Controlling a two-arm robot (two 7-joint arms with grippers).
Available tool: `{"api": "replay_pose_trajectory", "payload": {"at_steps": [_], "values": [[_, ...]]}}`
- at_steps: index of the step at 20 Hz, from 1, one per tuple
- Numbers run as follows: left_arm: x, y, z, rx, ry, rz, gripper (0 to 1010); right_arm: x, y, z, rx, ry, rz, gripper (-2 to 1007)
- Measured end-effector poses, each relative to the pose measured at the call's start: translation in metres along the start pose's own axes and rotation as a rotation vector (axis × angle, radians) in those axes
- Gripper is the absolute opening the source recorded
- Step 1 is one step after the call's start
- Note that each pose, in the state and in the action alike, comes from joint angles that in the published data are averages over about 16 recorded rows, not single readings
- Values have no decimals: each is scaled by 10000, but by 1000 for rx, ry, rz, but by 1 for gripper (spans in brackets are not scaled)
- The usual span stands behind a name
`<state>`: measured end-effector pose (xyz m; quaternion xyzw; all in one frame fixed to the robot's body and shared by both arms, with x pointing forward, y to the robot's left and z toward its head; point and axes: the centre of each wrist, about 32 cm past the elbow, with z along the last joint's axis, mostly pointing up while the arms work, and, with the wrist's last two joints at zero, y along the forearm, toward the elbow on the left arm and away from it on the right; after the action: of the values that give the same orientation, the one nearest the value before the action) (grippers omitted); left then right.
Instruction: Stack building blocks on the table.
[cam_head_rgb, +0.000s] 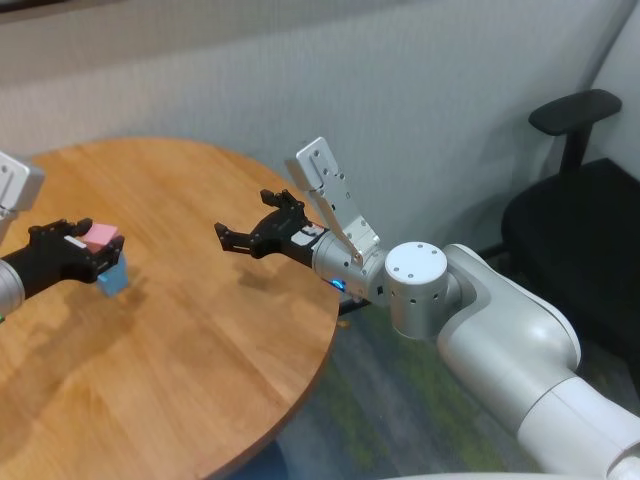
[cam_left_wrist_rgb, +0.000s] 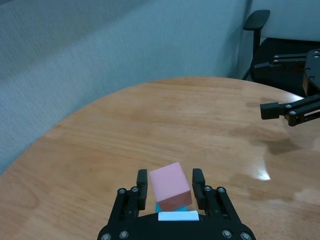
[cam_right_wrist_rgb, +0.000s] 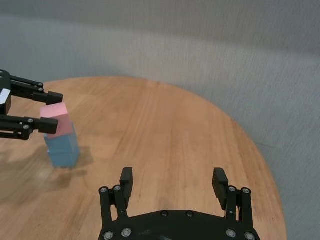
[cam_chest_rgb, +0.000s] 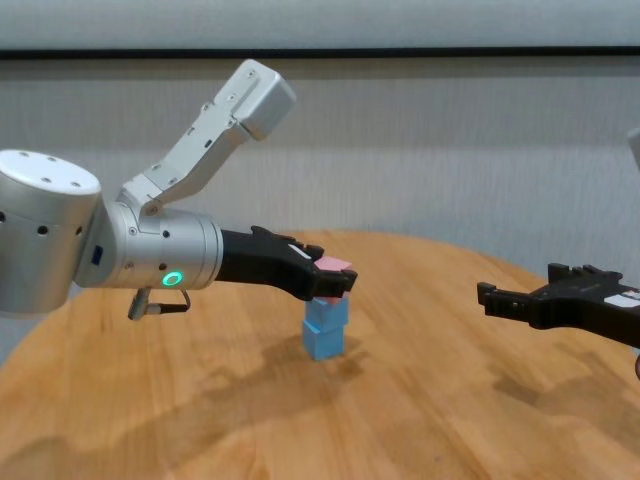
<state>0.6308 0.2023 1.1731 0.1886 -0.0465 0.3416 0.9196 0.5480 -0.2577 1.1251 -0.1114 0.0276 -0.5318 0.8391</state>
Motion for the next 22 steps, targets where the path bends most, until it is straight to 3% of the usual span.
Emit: {"api": "replay_pose_trajectory", "payload": {"at_steps": [11,17,22], "values": [[12,122,93,-36,-2,17,884,0,0,0,0,0,0,1001],[94,319,132,-67,2,60,976,0,0,0,0,0,0,1001],[189,520,84,-73,7,111,999,0,0,0,0,0,0,1001]]}}
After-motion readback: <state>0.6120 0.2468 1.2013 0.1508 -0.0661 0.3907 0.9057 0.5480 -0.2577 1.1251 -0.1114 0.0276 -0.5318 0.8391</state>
